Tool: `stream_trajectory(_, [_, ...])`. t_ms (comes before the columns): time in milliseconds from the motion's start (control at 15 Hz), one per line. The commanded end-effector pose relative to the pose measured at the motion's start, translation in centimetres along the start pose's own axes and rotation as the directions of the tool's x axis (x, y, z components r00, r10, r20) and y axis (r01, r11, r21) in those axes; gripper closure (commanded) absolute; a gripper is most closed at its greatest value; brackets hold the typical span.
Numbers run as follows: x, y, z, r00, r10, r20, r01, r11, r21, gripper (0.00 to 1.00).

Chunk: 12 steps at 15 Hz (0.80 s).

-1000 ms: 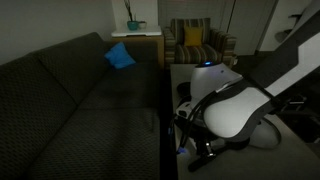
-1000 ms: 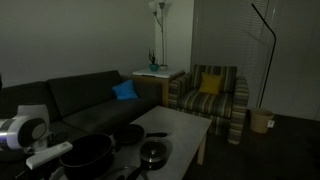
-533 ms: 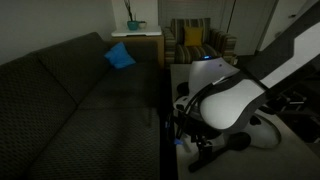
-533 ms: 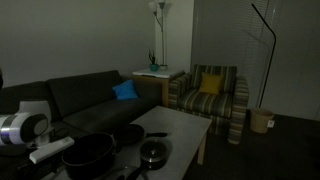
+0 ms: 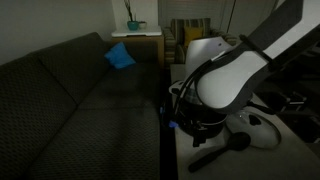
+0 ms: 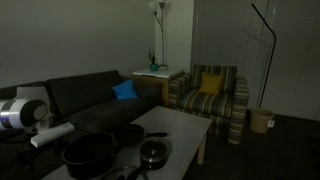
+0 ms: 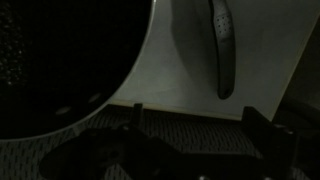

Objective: Pick up the black spoon from the table and put it in the pot.

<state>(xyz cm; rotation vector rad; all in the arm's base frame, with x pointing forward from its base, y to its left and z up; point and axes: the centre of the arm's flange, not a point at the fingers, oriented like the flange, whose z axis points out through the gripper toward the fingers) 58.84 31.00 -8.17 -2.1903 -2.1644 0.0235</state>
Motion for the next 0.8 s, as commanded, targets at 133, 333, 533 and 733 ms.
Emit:
stream_trajectory(133, [-0.7,-1.7,-5.2,1.000,0.001,0.006,0.000,0.999,-0.052,0.00])
stream_trajectory(333, [-0.5,-2.0,-6.5,1.000,0.006,0.001,-0.006,0.998,-0.070,0.00])
stream_trajectory(533, [-0.4,-2.3,-7.0,1.000,0.018,-0.010,-0.018,0.997,-0.077,0.00])
stream_trajectory(733, [-0.3,-2.5,-7.0,0.999,0.020,-0.028,-0.023,0.996,-0.084,0.00])
